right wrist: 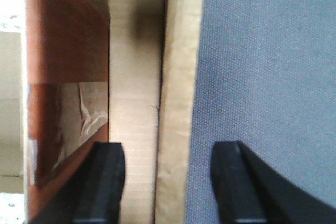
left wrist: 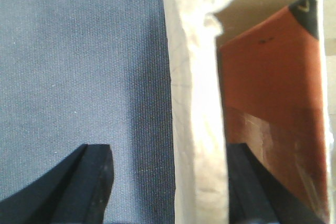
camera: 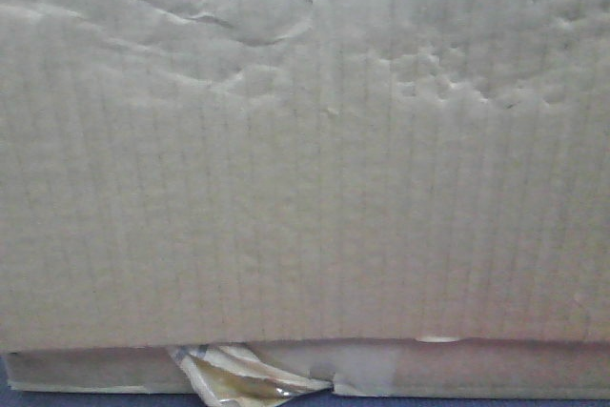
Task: Stack two boxes on right shelf middle
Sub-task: 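Lift the stacked boxes off the table with both grippers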
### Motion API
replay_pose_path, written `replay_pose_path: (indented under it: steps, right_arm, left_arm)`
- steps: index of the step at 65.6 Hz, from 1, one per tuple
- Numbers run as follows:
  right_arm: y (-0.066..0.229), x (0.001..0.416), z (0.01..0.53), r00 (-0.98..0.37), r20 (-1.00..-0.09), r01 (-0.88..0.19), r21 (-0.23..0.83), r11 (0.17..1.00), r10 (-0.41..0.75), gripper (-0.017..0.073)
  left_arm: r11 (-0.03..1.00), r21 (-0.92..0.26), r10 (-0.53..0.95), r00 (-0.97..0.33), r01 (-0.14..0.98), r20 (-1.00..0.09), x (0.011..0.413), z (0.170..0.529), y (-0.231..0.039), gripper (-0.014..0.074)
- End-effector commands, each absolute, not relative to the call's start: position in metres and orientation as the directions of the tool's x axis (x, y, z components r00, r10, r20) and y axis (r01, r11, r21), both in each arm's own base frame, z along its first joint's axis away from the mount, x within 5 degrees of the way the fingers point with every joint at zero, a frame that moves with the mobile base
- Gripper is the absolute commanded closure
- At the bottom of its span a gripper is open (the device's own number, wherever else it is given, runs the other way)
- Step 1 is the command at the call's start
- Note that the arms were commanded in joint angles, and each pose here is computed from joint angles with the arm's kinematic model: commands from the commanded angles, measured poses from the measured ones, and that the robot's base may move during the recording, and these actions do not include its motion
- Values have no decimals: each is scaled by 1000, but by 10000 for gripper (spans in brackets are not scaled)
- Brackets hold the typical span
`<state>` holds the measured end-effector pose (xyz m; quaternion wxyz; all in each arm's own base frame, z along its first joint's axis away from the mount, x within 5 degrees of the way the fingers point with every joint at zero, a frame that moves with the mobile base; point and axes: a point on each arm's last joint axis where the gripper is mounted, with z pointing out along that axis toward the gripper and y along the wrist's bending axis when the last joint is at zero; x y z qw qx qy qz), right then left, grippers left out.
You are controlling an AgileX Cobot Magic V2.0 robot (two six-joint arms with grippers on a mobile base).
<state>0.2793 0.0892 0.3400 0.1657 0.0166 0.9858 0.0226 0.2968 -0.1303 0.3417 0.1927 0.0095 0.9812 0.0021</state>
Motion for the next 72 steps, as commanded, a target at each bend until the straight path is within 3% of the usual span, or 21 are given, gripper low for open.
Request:
replay_pose_path:
  steps: [1, 7, 9, 11, 14, 25, 33, 42, 52, 72]
  right_arm:
    - [89, 279, 340, -942, -335, 21, 43, 999, 34, 386]
    - [89, 279, 340, -942, -333, 21, 43, 999, 34, 568]
    - [89, 279, 340, -942, -333, 21, 43, 999, 34, 680]
    - [89, 279, 340, -942, -333, 21, 43, 999, 34, 730]
    - [89, 279, 340, -942, -333, 21, 43, 999, 34, 715]
    - [89, 279, 346, -933, -358, 27, 35, 999, 38, 711]
    - [90, 279, 361, -898, -439, 49, -33, 998, 30, 711]
    - [97, 274, 378, -864, -501, 60, -16, 998, 44, 711]
    - [103, 275, 402, -792, -610, 34, 6, 999, 31, 711]
    - [100, 285, 462, -535, -844, 3, 45, 999, 40, 711]
  left_arm:
    - [1000, 4, 13, -921, 12, -389, 294, 345, -129, 293]
    - [1000, -5, -11, -921, -10, -389, 294, 345, -129, 434]
    - [1000, -13, -14, -923, -10, -385, 294, 345, -130, 527]
    - [1000, -23, -18, -925, -10, -381, 294, 345, -131, 610]
    - [999, -34, -22, -927, -10, -375, 293, 345, -132, 703]
    - [999, -36, -36, -924, -24, -380, 293, 346, -132, 705]
    - [998, 6, -55, -893, -65, -446, 288, 356, -128, 705]
    - [995, 19, -75, -846, -100, -529, 277, 376, -122, 705]
    - [993, 5, -88, -770, -117, -632, 271, 410, -112, 705]
    - [993, -53, -99, -481, -108, -871, 272, 490, -101, 705]
